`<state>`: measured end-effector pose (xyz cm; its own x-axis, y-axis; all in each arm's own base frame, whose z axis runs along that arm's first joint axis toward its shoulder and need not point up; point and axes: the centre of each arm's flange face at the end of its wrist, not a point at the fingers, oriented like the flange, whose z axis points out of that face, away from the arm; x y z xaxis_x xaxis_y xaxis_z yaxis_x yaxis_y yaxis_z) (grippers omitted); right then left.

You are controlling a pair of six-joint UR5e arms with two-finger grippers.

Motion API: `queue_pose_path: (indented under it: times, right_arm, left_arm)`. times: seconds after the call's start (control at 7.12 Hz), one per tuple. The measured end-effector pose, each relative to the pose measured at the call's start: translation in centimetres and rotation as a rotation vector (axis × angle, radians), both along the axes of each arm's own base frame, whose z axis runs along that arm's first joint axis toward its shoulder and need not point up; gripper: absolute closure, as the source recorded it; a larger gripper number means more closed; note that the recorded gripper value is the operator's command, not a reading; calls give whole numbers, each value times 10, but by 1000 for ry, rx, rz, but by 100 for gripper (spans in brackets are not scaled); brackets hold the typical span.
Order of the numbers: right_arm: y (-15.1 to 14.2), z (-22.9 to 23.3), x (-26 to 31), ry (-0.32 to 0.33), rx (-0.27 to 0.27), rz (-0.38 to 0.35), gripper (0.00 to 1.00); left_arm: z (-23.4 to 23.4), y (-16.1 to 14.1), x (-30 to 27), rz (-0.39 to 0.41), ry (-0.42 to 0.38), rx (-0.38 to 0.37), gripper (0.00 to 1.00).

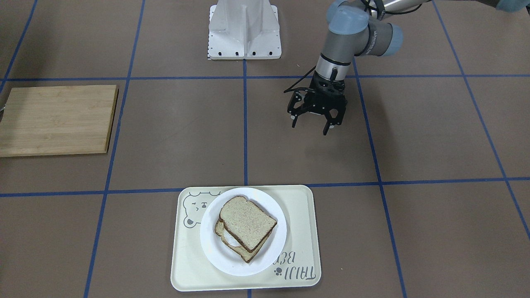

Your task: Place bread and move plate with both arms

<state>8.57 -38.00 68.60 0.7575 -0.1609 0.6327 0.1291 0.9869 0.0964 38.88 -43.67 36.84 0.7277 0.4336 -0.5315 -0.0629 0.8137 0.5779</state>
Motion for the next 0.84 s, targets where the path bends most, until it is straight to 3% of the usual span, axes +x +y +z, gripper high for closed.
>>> queue_pose_path:
  times: [0.28, 0.42, 0.84]
  right_arm:
    - [0, 2, 0, 0, -3, 1, 0]
    - [0, 3, 0, 0, -6, 1, 0]
    - [0, 4, 0, 0, -8, 1, 0]
  left_arm:
    - [62, -38, -98, 110, -177, 30, 2]
    - [83, -55, -150, 158, -234, 8, 2]
    - [130, -83, -296, 240, -281, -158, 2]
